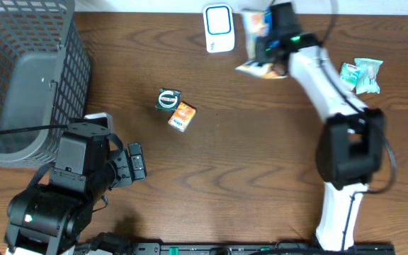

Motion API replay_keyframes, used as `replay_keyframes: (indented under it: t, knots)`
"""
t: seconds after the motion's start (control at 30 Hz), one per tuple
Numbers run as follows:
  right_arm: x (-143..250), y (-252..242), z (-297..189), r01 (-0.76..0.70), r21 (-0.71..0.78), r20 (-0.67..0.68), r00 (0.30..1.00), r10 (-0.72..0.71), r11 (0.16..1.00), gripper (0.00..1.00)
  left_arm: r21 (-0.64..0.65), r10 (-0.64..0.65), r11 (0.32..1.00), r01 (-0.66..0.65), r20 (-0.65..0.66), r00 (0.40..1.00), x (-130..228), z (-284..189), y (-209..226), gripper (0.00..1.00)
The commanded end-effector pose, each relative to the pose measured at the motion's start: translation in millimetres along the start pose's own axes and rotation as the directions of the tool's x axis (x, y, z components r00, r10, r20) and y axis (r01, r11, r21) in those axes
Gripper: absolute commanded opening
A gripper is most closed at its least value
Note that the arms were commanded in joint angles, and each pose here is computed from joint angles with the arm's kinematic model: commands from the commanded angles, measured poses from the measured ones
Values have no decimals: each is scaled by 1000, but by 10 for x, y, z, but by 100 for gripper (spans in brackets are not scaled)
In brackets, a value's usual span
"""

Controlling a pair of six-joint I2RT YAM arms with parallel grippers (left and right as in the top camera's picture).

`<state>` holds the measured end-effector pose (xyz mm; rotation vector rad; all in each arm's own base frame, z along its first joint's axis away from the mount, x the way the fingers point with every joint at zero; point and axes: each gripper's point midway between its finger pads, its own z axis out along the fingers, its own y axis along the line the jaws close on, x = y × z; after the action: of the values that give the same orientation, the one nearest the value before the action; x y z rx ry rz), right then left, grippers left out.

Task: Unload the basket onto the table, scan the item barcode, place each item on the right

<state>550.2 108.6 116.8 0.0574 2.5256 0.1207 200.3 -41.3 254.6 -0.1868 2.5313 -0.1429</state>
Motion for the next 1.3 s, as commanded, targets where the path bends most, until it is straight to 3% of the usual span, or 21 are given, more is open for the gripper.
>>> replay_keyframes:
  t: [0.0,0.1,0.17,0.2,0.27,0.3,0.37,0.43,0.53,0.67,0.87,1.1,1.27]
  knots:
    - [-391,-977,-615,77,302,78,991,-105,950,1,-1,1,1000,-1,3,1000,-2,-4,5,98]
    - [-221,-1565,-715,58,452,-6,998,-62,890,1,-1,1,1000,-1,3,1000,-2,-4,5,97]
    - [-93,-1836,-729,36,474,-48,999,-15,880,2,-1,1,1000,-1,3,1000,-2,-4,5,98]
    - [-39,-1922,-720,23,465,-62,998,6,885,10,-1,1,1000,-1,3,1000,-2,-4,5,98]
    - [41,-2041,-701,-5,436,-79,996,44,900,42,-1,1,1000,-1,3,1000,-2,-4,5,98]
    - [77,-2079,-687,-20,415,-86,994,61,910,52,-1,1,1000,-1,3,1000,-2,-4,5,98]
    - [136,-2098,-656,-49,364,-98,991,91,930,69,-1,1,1000,-1,3,1000,-2,-4,5,97]
    - [174,-2059,-635,-71,309,-110,988,110,948,75,-1,1,1000,-1,3,1000,-2,-4,5,98]
    - [201,-1849,-587,-97,185,-128,984,122,978,76,-1,1,1000,-1,3,1000,-2,-4,5,98]
    - [205,-1196,-565,-122,-128,-162,982,101,984,76,-1,1,1000,-1,3,1000,-2,-4,5,97]
    - [298,27,-824,-120,-561,-220,975,-8,819,76,-1,1,1000,-1,3,1000,-2,-4,5,98]
    - [764,1073,-809,43,-586,-249,941,-230,809,71,-1,1,1000,-1,3,1000,-2,-4,5,98]
    - [1165,1474,-592,-33,-419,-381,913,-143,907,62,-1,1,1000,-1,3,1000,-2,-4,5,98]
